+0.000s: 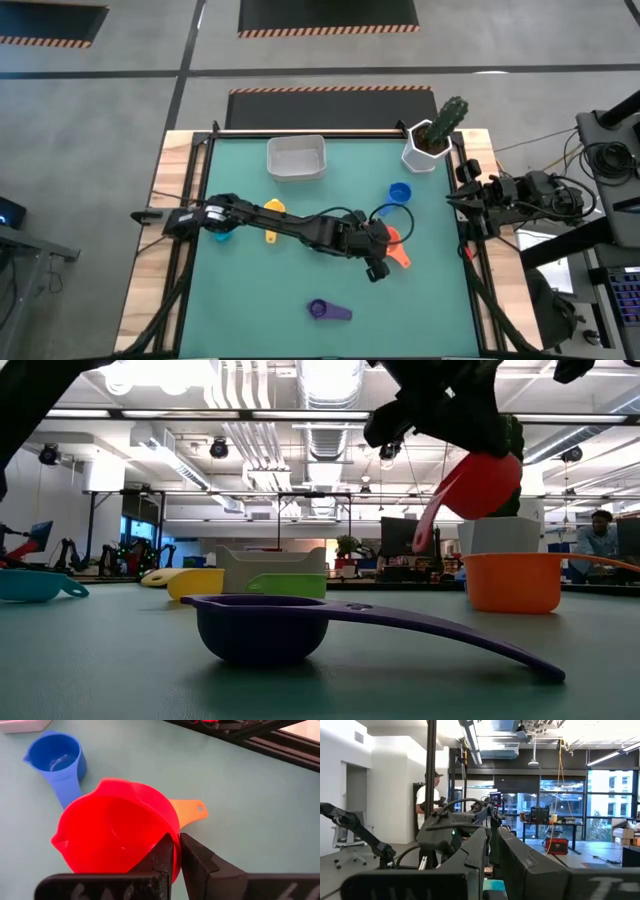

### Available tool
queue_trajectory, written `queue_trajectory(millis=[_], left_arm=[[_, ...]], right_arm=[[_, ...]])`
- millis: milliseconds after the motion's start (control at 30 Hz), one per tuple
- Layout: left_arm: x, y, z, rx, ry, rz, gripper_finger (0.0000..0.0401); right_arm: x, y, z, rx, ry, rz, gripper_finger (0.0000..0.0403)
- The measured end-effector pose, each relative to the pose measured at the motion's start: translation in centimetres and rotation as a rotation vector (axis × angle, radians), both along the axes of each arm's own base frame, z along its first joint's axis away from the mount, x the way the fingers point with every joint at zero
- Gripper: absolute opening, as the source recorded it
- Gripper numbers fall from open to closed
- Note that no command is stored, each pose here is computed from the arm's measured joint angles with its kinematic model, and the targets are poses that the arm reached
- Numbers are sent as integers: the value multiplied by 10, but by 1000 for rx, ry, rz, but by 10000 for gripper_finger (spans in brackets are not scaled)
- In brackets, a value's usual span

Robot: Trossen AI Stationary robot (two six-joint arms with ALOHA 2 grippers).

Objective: Nest measuring cups in basket
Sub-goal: Stack the red measuring cup on top of the orange measuring cup

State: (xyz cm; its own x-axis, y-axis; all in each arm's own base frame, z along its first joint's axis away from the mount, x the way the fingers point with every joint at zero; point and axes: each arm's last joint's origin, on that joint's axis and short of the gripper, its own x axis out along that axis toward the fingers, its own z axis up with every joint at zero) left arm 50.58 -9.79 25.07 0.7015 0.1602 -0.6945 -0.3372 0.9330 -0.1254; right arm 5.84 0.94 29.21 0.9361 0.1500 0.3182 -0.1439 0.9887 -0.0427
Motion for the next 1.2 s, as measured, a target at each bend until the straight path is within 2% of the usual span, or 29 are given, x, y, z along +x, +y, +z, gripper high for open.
queue_trajectory(millis=[200, 700, 1200], left_arm=[[2, 3, -10, -2, -15, 4, 15], [10, 11, -9, 2, -81, 4, 22], [11, 12, -9, 10, -86, -1, 113]], right_arm=[[0, 0, 0, 0, 0, 0, 38], [0, 0, 0, 0, 1, 0, 38], [0, 0, 0, 1, 2, 0, 38]])
